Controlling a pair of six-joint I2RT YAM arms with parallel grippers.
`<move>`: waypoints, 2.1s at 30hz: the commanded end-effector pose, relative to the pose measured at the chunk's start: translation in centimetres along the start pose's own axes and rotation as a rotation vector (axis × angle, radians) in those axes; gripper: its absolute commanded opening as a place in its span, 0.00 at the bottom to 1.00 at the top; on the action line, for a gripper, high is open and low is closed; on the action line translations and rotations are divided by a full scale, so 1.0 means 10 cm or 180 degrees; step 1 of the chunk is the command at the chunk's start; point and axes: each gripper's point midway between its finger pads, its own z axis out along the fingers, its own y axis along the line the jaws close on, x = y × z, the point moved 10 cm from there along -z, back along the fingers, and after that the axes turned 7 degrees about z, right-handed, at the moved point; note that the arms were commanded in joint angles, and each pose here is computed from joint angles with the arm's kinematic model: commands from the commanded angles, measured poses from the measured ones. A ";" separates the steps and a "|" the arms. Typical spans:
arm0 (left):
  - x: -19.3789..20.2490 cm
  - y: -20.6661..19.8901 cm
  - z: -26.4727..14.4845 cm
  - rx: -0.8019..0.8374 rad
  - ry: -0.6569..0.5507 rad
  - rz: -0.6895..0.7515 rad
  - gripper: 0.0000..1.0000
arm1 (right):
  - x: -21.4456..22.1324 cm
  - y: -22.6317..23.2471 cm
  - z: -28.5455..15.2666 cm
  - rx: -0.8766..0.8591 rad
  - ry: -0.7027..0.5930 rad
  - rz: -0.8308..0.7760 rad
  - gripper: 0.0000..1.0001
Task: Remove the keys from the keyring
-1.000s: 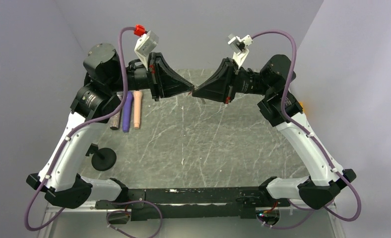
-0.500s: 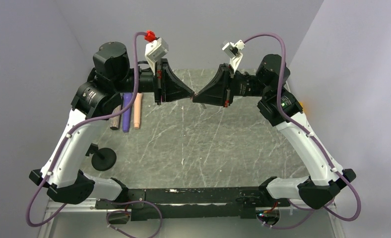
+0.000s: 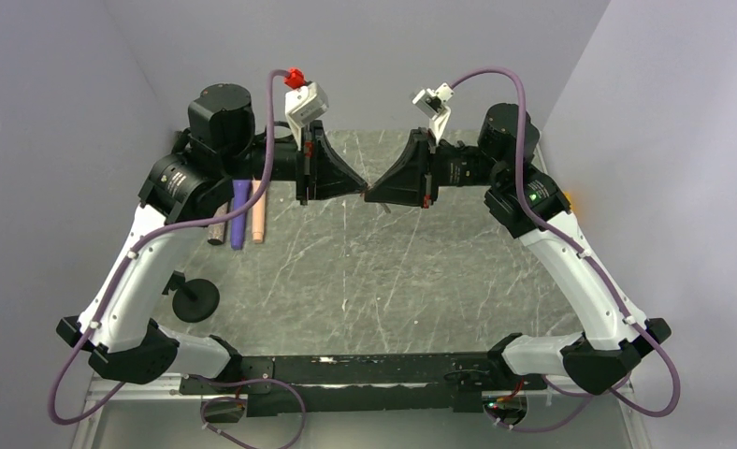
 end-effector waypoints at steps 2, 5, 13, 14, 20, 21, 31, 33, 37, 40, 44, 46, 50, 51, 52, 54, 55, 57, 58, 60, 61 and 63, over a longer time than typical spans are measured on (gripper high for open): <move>0.08 -0.02 0.14 0.0166 0.0124 0.0061 0.00 | -0.02 0.00 0.04 0.0025 -0.0003 -0.0142 0.00; 0.13 -0.01 0.16 0.0113 0.0192 0.0057 0.00 | 0.00 0.00 0.03 0.0055 0.0017 -0.0124 0.00; 0.20 0.01 0.14 -0.0052 0.0284 0.0043 0.00 | 0.09 -0.02 0.00 0.0108 0.0036 -0.0076 0.00; 0.19 0.01 0.14 -0.0084 0.0279 0.0051 0.04 | 0.10 -0.03 0.00 0.0110 0.0033 -0.0076 0.00; 0.08 0.00 0.09 -0.0250 0.0169 0.0124 0.62 | 0.09 -0.02 0.00 0.0122 0.0018 -0.0105 0.00; 0.05 0.00 0.08 -0.0284 0.0141 0.0140 0.68 | 0.07 -0.01 -0.01 0.0128 0.0014 -0.0117 0.00; -0.18 0.01 -0.11 -0.0138 -0.0617 0.0015 0.71 | 0.00 0.01 0.01 0.0140 -0.0122 -0.0208 0.00; -0.17 0.04 -0.15 -0.0083 -0.0747 -0.0063 0.70 | -0.03 0.02 0.01 0.0108 -0.0180 -0.0238 0.00; -0.20 0.03 -0.20 0.0053 -0.0921 -0.0047 0.67 | -0.10 0.05 0.04 0.0015 -0.0295 -0.0291 0.00; -0.19 0.02 -0.21 0.0155 -0.0934 -0.0093 0.64 | -0.14 0.07 0.04 0.0000 -0.0401 -0.0349 0.00; -0.19 0.01 -0.21 0.0277 -0.1004 -0.0114 0.59 | -0.18 0.10 0.06 -0.0082 -0.0473 -0.0386 0.00; -0.20 0.01 -0.21 0.0332 -0.1047 -0.0128 0.56 | -0.20 0.11 0.06 -0.0112 -0.0502 -0.0386 0.00; -0.21 0.02 -0.20 0.0408 -0.1067 -0.0138 0.51 | -0.23 0.14 0.06 -0.0133 -0.0569 -0.0394 0.00; -0.21 0.02 -0.20 0.0414 -0.1061 -0.0140 0.50 | -0.23 0.15 0.06 -0.0135 -0.0576 -0.0400 0.00; -0.22 0.03 -0.20 0.0413 -0.1060 -0.0142 0.49 | -0.24 0.15 0.06 -0.0136 -0.0576 -0.0395 0.00; -0.22 0.03 -0.19 0.0411 -0.1057 -0.0142 0.47 | -0.26 0.16 0.07 -0.0163 -0.0599 -0.0436 0.00; -0.22 0.04 -0.19 0.0414 -0.1053 -0.0145 0.47 | -0.26 0.15 0.07 -0.0171 -0.0604 -0.0444 0.00; -0.21 0.04 -0.19 0.0409 -0.1047 -0.0151 0.47 | -0.27 0.15 0.07 -0.0185 -0.0607 -0.0446 0.00; -0.21 0.04 -0.19 0.0403 -0.1043 -0.0149 0.46 | -0.27 0.17 0.07 -0.0190 -0.0614 -0.0456 0.00; -0.19 0.05 -0.18 0.0387 -0.1030 -0.0155 0.45 | -0.28 0.17 0.07 -0.0193 -0.0620 -0.0459 0.00; -0.19 0.05 -0.18 0.0380 -0.1021 -0.0168 0.45 | -0.28 0.17 0.07 -0.0196 -0.0620 -0.0466 0.00; -0.19 0.06 -0.18 0.0380 -0.1016 -0.0177 0.43 | -0.30 0.18 0.07 -0.0205 -0.0618 -0.0475 0.00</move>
